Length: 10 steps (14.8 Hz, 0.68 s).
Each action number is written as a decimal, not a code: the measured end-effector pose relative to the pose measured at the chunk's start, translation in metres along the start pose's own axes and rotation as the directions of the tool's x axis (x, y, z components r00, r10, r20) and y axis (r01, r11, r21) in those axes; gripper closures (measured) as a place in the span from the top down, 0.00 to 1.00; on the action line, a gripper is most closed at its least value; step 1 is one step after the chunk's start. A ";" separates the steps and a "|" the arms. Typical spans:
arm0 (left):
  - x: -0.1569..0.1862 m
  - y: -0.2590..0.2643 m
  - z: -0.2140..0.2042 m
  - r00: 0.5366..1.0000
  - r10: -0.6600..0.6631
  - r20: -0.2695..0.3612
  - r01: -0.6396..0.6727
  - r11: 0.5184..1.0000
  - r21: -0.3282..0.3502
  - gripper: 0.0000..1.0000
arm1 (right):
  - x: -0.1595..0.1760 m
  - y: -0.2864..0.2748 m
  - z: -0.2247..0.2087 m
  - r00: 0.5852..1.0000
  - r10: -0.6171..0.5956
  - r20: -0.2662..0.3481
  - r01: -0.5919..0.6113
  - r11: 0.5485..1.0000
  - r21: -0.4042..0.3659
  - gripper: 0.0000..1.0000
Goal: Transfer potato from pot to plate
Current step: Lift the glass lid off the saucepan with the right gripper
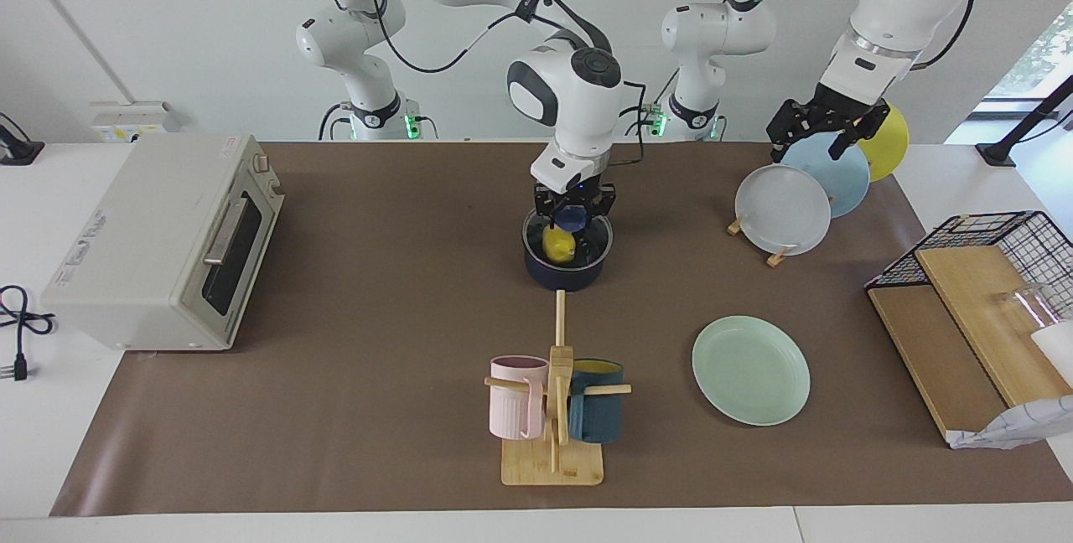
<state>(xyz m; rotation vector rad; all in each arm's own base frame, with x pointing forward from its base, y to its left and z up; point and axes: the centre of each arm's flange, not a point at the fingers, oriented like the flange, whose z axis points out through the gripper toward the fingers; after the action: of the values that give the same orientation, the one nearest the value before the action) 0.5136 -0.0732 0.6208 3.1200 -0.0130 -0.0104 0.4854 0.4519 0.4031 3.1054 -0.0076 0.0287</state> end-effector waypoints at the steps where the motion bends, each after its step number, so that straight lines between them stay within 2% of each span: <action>1: 0.000 0.000 0.000 1.000 0.000 0.000 0.000 1.000 0.000 1.00 | 0.000 0.000 0.000 1.000 0.000 0.000 0.000 1.000 0.000 0.66; 6: 0.000 0.001 0.001 1.000 0.002 0.000 -0.002 1.000 0.000 1.00 | 0.006 0.006 -0.014 1.000 0.007 -0.023 -0.006 1.000 0.019 0.66; 10: -0.001 0.005 0.001 1.000 0.010 0.000 -0.010 1.000 -0.001 1.00 | 0.031 0.046 -0.043 0.999 -0.029 -0.044 0.031 0.999 0.028 0.66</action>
<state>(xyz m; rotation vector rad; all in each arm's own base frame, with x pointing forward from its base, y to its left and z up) 0.5128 -0.0785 0.6204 3.1186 -0.0279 -0.0100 0.5149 0.4071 0.4485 3.1317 0.0411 0.0970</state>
